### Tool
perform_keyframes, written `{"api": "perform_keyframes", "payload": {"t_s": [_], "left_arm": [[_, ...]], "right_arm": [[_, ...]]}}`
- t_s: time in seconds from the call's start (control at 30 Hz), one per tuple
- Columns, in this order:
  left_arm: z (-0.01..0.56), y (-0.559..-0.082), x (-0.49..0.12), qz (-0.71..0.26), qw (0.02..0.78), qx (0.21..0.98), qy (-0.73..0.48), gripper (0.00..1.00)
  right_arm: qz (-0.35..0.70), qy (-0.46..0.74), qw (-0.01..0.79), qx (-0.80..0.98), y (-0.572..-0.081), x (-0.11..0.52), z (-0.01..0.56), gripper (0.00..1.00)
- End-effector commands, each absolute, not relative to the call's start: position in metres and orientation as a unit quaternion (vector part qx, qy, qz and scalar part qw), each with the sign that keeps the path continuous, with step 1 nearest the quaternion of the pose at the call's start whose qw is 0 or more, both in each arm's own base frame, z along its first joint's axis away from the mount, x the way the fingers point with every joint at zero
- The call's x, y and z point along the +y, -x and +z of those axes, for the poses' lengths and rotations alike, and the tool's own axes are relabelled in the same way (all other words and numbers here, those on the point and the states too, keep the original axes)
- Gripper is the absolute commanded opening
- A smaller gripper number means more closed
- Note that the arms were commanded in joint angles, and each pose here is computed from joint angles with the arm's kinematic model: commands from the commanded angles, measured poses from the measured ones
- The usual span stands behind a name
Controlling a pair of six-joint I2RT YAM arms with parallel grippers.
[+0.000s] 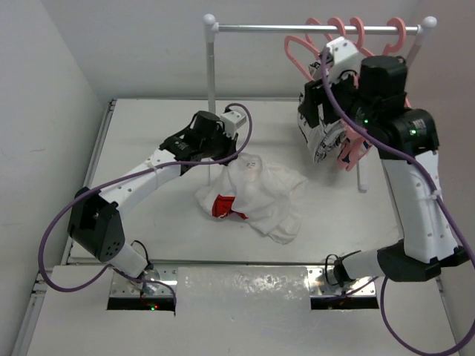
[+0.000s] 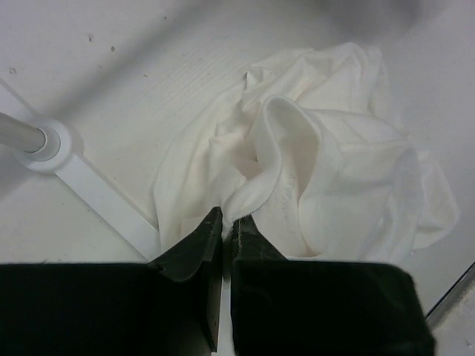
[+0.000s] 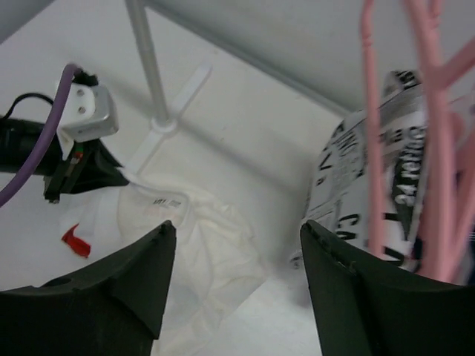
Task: Place the t-shirt on the hanger
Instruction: Pick up the hanger from the clothesline.
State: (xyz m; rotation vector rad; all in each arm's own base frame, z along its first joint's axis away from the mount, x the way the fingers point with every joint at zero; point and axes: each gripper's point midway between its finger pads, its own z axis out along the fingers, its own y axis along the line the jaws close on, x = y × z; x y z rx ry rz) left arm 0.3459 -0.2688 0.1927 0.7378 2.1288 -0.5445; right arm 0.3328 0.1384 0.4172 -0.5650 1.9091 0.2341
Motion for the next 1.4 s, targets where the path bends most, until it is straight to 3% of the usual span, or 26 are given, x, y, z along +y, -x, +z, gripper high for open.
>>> {"api": "perform_keyframes", "payload": {"t_s": [0.0,0.27,0.43,0.6,1.37], "left_arm": [[0.2,-0.358,-0.264,-0.205,0.431,0.827,-0.297,0.0],[0.168,-0.34,-0.25,-0.209,0.391,0.834,-0.327,0.0],[0.179,-0.334,-0.255,-0.225,0.392,0.824,-0.343,0.0],[0.186,-0.326,-0.254,-0.235,0.392,0.822,-0.341,0.0],[0.182,-0.318,-0.255,-0.247,0.381,0.824,-0.339,0.0]], "right_arm": [[0.049,0.236,0.543,0.805,-0.34,0.111,0.429,0.65],[0.04,0.196,0.584,0.787,-0.39,0.085,0.45,0.6],[0.062,0.156,0.592,0.788,-0.415,0.067,0.446,0.5],[0.087,0.165,0.58,0.793,-0.421,0.071,0.435,0.49],[0.022,0.182,0.587,0.788,-0.434,0.04,0.429,0.55]]}}
